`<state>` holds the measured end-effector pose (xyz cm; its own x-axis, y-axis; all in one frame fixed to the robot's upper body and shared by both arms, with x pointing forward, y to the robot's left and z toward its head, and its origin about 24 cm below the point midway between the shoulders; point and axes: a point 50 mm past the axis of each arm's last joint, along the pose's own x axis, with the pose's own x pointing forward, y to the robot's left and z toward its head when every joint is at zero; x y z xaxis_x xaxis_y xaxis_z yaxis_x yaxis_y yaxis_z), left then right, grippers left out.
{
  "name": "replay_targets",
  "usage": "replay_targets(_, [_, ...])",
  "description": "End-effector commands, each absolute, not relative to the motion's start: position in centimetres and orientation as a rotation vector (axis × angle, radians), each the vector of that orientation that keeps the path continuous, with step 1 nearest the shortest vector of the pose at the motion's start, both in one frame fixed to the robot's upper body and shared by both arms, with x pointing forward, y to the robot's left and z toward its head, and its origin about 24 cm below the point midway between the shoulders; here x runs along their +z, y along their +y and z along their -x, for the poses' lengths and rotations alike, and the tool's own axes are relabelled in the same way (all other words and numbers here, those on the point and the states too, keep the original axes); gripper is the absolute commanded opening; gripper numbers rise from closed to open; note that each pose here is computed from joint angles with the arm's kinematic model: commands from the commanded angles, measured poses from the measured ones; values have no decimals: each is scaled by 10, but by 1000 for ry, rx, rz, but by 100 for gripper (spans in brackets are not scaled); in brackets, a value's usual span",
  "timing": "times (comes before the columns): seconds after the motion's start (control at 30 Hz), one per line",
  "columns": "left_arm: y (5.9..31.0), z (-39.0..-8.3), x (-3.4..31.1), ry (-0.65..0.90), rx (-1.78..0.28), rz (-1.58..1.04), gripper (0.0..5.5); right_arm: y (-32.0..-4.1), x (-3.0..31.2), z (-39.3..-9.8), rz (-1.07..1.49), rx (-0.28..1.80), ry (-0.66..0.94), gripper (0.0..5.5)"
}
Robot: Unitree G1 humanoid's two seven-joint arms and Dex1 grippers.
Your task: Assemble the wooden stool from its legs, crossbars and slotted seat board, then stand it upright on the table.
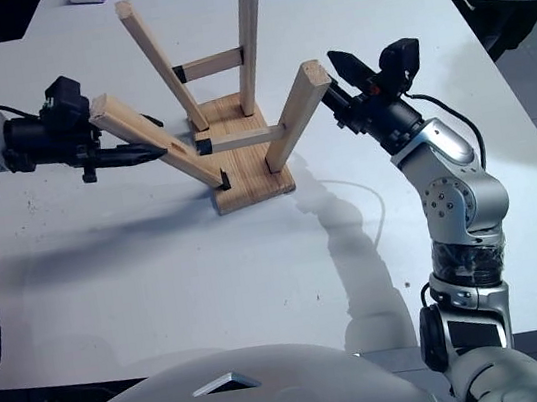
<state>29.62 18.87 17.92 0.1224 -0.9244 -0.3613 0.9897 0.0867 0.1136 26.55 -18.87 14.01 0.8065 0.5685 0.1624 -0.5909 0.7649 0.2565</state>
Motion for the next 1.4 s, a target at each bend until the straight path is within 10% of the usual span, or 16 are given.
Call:
replay_targets(0.03, [172,-292,172,271,-1448,-421,203,-185,144,-266,-309,639,-74,319])
replay_targets(0.37, [167,-287,166,326,-1356,-421,203,-213,191,-270,-245,496,-251,319])
replay_targets(0.6, [160,-277,161,346,-1290,-390,203,-140,285,-222,-277,858,-550,223])
replay_targets(1.17, [136,-286,171,368,-1218,-391,203,-85,125,-231,411,869,-12,0])
replay_targets(1.4, [132,-282,167,379,-1235,-401,203,-89,177,-238,252,832,-252,0])
